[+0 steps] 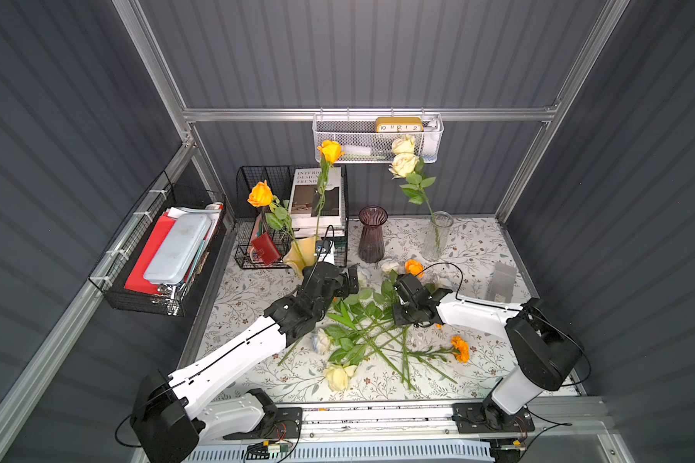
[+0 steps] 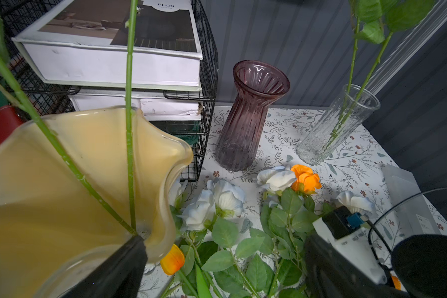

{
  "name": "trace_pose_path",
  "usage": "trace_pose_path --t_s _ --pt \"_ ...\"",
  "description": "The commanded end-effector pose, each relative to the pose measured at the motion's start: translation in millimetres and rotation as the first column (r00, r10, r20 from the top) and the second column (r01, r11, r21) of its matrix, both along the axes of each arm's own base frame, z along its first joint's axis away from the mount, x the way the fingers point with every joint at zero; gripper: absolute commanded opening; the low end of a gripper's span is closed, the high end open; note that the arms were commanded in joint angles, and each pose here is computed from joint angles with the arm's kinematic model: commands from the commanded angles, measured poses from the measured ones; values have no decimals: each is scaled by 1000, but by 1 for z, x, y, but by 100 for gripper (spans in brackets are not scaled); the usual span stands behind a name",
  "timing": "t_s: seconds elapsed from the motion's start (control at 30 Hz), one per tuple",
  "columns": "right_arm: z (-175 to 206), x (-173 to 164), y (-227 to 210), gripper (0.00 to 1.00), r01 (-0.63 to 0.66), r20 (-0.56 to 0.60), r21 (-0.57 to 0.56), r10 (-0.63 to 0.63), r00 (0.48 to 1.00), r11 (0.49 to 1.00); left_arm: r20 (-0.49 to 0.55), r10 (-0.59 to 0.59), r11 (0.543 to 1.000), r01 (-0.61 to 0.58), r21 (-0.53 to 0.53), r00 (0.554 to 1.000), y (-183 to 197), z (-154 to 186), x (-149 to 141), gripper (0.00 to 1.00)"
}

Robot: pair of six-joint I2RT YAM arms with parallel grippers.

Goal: Arrange the flowers in different vases according to their colors
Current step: Pick up the flower at the center of the board.

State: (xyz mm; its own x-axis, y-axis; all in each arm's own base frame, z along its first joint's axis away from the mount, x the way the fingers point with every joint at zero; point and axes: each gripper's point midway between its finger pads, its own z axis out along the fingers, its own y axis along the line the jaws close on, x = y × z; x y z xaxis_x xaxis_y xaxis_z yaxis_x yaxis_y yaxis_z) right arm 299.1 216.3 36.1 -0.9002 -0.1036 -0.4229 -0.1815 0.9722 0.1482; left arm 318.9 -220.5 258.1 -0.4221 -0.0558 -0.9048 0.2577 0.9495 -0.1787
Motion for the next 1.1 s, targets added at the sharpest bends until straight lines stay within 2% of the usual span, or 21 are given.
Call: trace_pose_path --t_s 0.0,0.2,0.43,0.5,0.57,0.67,0.83,1.07 --pt "22 10 -2 0 6 61 -6 -6 998 1000 3 -6 1000 6 -24 1000 1 1 -4 99" --pt "91 22 -4 0 -16 258 55 1 966 998 7 -42 998 43 -38 999 -5 0 -6 99" --pt "169 30 -7 0 -63 488 144 -15 873 988 4 -50 997 50 -51 999 -8 -5 -6 99" --pt "201 30 -4 0 -107 578 189 -22 816 976 5 -56 997 56 -53 998 -9 -6 -7 99" --pt "242 31 4 0 -182 687 243 -37 726 953 3 -71 996 71 -58 997 -11 -7 -8 99" --pt "296 37 14 0 -251 777 263 -50 628 932 -1 -93 993 93 -68 996 -15 -10 -9 99" --pt "359 55 46 0 -361 868 238 -30 496 902 -16 -99 993 97 -72 995 -17 -18 -10 99" --pt "436 87 70 0 -393 965 181 -85 249 901 -26 -105 992 103 -71 994 -17 -22 -12 99"
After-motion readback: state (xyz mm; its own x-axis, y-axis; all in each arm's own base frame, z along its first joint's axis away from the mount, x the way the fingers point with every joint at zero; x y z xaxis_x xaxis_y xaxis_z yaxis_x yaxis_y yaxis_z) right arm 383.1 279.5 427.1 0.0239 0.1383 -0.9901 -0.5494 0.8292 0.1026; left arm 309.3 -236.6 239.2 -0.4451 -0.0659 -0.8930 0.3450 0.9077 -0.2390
